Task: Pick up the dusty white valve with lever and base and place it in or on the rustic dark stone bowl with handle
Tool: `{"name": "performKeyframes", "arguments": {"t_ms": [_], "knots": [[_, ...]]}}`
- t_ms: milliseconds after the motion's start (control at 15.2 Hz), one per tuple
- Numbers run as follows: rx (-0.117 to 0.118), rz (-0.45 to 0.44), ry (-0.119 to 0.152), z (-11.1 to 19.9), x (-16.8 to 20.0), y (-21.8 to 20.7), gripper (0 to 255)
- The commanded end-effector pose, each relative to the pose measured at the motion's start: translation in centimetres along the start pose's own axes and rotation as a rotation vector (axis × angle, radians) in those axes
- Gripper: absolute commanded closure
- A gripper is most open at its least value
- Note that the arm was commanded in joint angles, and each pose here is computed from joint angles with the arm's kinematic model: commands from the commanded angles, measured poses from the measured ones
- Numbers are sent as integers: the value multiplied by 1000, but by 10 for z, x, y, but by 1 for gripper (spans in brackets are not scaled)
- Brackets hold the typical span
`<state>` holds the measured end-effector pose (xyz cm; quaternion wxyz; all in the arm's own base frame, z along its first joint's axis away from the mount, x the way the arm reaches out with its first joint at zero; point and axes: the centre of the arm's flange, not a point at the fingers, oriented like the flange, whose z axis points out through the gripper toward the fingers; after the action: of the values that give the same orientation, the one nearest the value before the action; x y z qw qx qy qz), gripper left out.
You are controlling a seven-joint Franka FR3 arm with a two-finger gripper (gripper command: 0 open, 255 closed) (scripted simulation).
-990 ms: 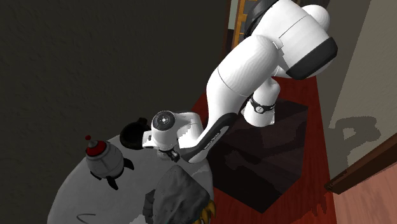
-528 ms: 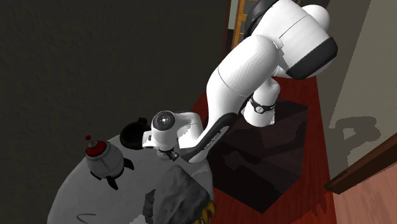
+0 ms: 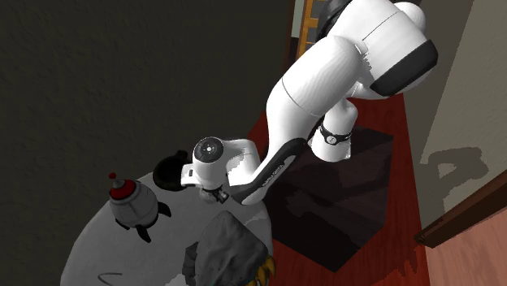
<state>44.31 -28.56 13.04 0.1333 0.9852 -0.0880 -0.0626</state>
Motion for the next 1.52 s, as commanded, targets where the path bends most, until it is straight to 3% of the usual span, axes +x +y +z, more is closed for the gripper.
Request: {"name": "performKeyframes", "arguments": {"t_ms": [0,1452], "knots": [[0,0,0,-10,0,4,255],[0,0,0,-121,-12,36,255]]}}
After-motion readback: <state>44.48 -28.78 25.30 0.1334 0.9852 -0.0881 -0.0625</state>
